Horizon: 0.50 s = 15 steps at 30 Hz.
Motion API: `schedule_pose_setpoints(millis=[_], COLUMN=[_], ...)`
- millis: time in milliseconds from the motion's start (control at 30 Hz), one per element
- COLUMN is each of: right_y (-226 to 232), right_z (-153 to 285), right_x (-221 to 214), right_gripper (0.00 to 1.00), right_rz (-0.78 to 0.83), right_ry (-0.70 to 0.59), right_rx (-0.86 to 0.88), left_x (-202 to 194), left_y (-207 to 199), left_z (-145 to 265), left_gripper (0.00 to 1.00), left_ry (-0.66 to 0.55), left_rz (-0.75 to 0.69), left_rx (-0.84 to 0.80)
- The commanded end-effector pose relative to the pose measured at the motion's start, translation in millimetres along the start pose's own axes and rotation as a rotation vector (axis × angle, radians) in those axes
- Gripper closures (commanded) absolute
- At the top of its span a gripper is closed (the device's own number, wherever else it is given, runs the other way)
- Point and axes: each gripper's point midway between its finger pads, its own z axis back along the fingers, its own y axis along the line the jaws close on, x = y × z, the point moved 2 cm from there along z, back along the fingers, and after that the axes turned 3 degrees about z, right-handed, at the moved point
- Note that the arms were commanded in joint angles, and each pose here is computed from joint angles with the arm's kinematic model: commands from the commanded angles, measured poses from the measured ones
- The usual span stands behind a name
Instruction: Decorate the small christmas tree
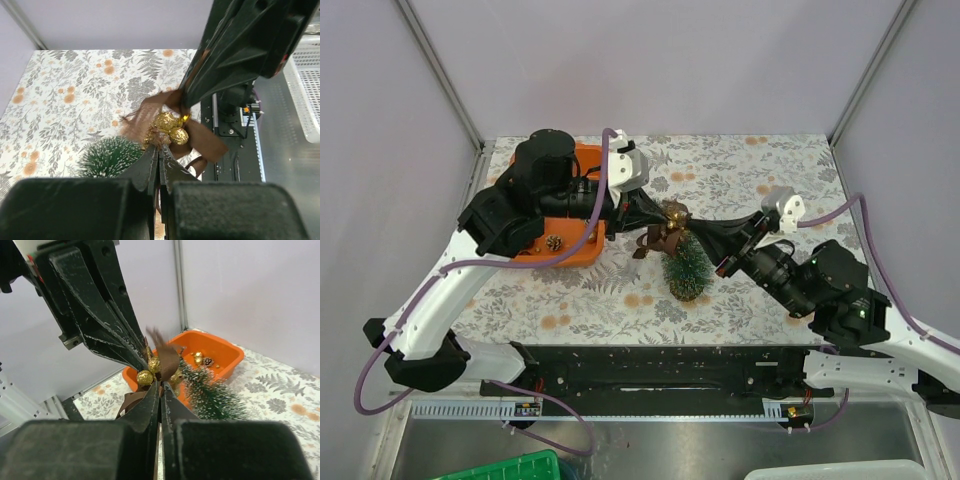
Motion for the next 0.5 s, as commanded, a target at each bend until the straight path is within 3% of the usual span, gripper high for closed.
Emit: schedule_pose_setpoints(millis=[0, 300, 367, 400, 467], right_y=[-22.6, -37.0, -38.7, -39.4, -41.1], right_z=[12.6, 11.0, 6.0, 3.7, -1.4], right_x=[28.7, 1.9, -4.5, -6.8, -12.5], right_gripper=[1.00, 1.00, 1.00, 1.00, 1.00], right_rz=[0.031, 0.102, 0.129, 0.141, 0.172], right_ry=[-0.076, -0.007, 0.011, 0.018, 0.031], right_rx=[-0.106, -0.194, -0.212, -0.221, -0.238], left_x=[22.1, 3.2, 1.2, 0.6, -0.8], left_y=[14.4, 19.9, 22.6, 23.5, 27.2], left_z=[0.9, -7.5, -10.5, -11.4, -13.9], left_gripper=[0.96, 0.89, 0.83, 0.75, 0.71], left_ry=[-0.054, 0.002, 0.011, 0.015, 0.026], left_rz=[-0.087, -0.132, -0.136, -0.143, -0.160], left_rx=[0.093, 0.124, 0.132, 0.136, 0.152])
